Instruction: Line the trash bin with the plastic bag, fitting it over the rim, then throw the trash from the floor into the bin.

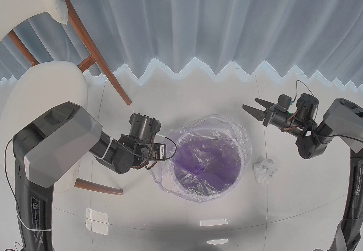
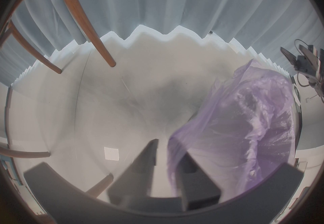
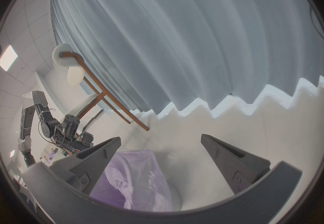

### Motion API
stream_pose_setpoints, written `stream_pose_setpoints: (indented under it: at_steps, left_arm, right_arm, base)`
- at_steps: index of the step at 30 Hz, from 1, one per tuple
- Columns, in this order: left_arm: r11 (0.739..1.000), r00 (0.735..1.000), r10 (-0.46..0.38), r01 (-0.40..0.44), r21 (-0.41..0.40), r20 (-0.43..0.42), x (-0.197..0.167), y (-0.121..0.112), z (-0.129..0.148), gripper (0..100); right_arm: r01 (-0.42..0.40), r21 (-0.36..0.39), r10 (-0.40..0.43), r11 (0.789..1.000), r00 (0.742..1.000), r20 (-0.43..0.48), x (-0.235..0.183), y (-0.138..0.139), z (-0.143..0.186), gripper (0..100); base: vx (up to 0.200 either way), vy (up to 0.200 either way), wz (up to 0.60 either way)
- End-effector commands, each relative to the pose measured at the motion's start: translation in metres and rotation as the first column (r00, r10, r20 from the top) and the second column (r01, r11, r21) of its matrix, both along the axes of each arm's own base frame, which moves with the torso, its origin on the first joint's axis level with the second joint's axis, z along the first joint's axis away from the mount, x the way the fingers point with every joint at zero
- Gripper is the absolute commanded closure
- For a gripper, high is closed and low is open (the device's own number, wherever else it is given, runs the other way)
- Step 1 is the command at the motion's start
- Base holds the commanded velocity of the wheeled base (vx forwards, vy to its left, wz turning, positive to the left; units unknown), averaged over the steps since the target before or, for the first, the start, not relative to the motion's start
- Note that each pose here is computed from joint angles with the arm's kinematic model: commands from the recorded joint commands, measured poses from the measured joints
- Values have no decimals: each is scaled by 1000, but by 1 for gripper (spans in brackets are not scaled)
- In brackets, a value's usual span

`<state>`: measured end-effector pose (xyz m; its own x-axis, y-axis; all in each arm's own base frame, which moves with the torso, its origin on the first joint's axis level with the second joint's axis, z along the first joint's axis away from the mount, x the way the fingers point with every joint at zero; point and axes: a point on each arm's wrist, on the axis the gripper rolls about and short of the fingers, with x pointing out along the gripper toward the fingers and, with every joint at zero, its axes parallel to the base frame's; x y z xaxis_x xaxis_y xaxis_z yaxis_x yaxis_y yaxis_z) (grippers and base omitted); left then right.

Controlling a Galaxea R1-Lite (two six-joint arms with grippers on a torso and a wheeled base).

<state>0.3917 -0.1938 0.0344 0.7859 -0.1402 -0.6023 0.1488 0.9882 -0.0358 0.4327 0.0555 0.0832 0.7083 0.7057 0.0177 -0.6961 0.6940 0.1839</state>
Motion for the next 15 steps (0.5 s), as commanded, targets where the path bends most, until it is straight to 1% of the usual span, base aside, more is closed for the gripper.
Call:
stream_pose_setpoints:
  at_steps: [1,2,4,5,6,7,9,12,14,15]
  left_arm:
    - [1000,1000,10,-10,0,-17,1,1,-9,0]
    - [999,1000,27,-27,-22,-7,1,3,-6,0]
    - [999,999,35,-35,-40,2,0,5,-3,0]
    - [996,998,46,-43,-76,45,-6,8,12,0]
    - [996,998,47,-43,-80,50,-6,8,13,0]
    - [994,996,49,-41,-99,80,-18,14,22,0]
    - [994,994,50,-39,-105,97,-36,23,32,0]
    - [995,996,53,-47,-87,68,-60,37,32,0]
    - [998,999,51,-51,-37,-9,-88,51,19,0]
    - [998,998,53,-54,-24,-31,-96,55,15,0]
  right_arm:
    - [74,9,-75,997,996,45,-26,-32,20,0]
    - [97,11,-97,995,994,56,-33,-41,22,0]
    - [111,11,-111,994,992,61,-38,-47,23,0]
    - [132,12,-132,991,989,65,-46,-55,25,0]
    - [133,12,-134,991,989,65,-47,-55,25,0]
    - [152,11,-152,988,986,66,-56,-62,27,0]
    - [165,12,-166,986,984,63,-65,-67,30,0]
    - [179,12,-179,984,982,63,-73,-71,34,0]
    - [185,13,-185,983,980,68,-78,-73,38,0]
    - [185,13,-185,983,980,71,-80,-73,39,0]
  base:
    - [0,0,0]
    - [0,0,0]
    - [0,0,0]
    - [0,0,0]
    - [0,0,0]
    - [0,0,0]
    - [0,0,0]
    - [0,0,0]
    - [0,0,0]
    - [0,0,0]
